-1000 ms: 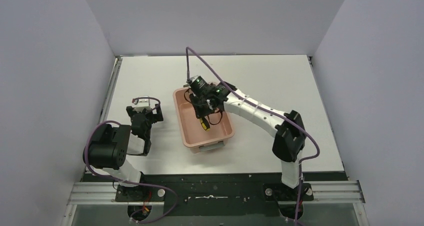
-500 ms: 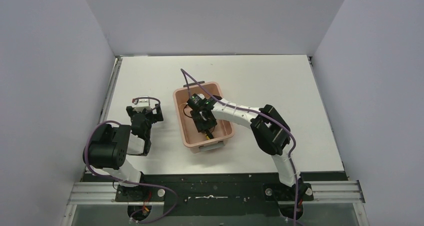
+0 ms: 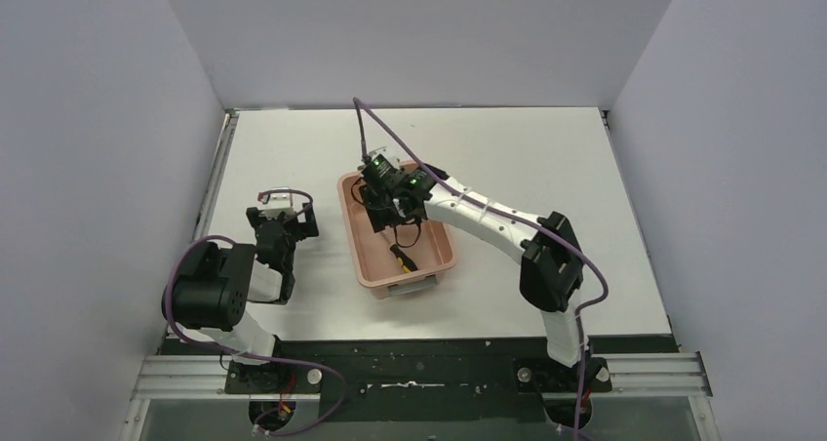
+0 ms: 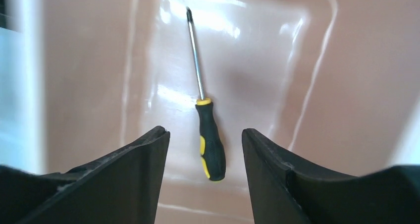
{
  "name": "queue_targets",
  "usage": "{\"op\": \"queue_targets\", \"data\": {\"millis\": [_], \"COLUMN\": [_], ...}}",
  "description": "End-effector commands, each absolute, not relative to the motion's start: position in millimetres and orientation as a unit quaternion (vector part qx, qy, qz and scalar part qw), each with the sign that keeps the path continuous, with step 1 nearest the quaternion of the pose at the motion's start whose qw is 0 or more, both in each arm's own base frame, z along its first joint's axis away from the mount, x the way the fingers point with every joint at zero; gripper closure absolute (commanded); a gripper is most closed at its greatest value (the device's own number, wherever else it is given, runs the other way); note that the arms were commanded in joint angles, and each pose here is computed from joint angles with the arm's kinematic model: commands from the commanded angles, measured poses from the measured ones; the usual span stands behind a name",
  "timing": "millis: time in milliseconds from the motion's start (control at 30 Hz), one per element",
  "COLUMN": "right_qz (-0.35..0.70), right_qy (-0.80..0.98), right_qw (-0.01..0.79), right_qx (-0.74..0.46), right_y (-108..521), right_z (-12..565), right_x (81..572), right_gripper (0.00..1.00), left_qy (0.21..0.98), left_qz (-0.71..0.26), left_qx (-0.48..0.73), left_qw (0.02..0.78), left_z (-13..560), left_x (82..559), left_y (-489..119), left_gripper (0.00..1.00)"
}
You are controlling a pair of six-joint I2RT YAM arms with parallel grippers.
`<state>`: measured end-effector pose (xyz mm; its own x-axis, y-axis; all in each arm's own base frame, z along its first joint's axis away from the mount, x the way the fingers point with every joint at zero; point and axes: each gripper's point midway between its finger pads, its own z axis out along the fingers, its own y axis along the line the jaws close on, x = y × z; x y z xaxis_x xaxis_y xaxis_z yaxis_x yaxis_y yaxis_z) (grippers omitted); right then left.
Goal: Put the screwdriver in the bin
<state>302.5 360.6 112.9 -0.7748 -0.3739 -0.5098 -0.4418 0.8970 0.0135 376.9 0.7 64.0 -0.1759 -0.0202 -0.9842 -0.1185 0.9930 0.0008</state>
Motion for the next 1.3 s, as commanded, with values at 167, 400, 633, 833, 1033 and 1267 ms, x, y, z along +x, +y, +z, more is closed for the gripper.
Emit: {"op": "queue_targets", "data": {"millis": [167, 400, 633, 833, 1033, 1267], "right_qz": [0.086, 0.027, -0.004, -0.025, -0.031, -0.027], "right_qy": [0.869, 0.832, 0.792, 0.788, 0.799, 0.804], "right_qw": [0.459, 0.547, 0.610, 0.614, 0.600, 0.594], "right_qx": [-0.164, -0.088, 0.000, 0.039, 0.040, 0.033], "right_y": [305, 198, 100, 59, 52, 53], "right_z": [292, 284, 231, 167, 131, 120], "right_x": [330, 368, 372, 356, 344, 340], "right_gripper": [0.00, 0.00, 0.00, 0.00, 0.00, 0.00], "left_qy": [0.755, 0.755, 0.755, 0.755, 0.755, 0.755], "left_qz": [0.038, 0.038, 0.038, 0.038, 0.038, 0.038], "left_qx": [-0.042, -0.043, -0.042, -0.043, -0.043, -0.042], "left_qw": [0.653, 0.653, 0.654, 0.653, 0.653, 0.653], "left_z": [73, 73, 74, 74, 73, 74], "left_x": [380, 380, 380, 380, 380, 380], "left_y": [1, 2, 1, 1, 1, 1], "left_gripper": [0.03, 0.03, 0.03, 0.03, 0.03, 0.03]}}
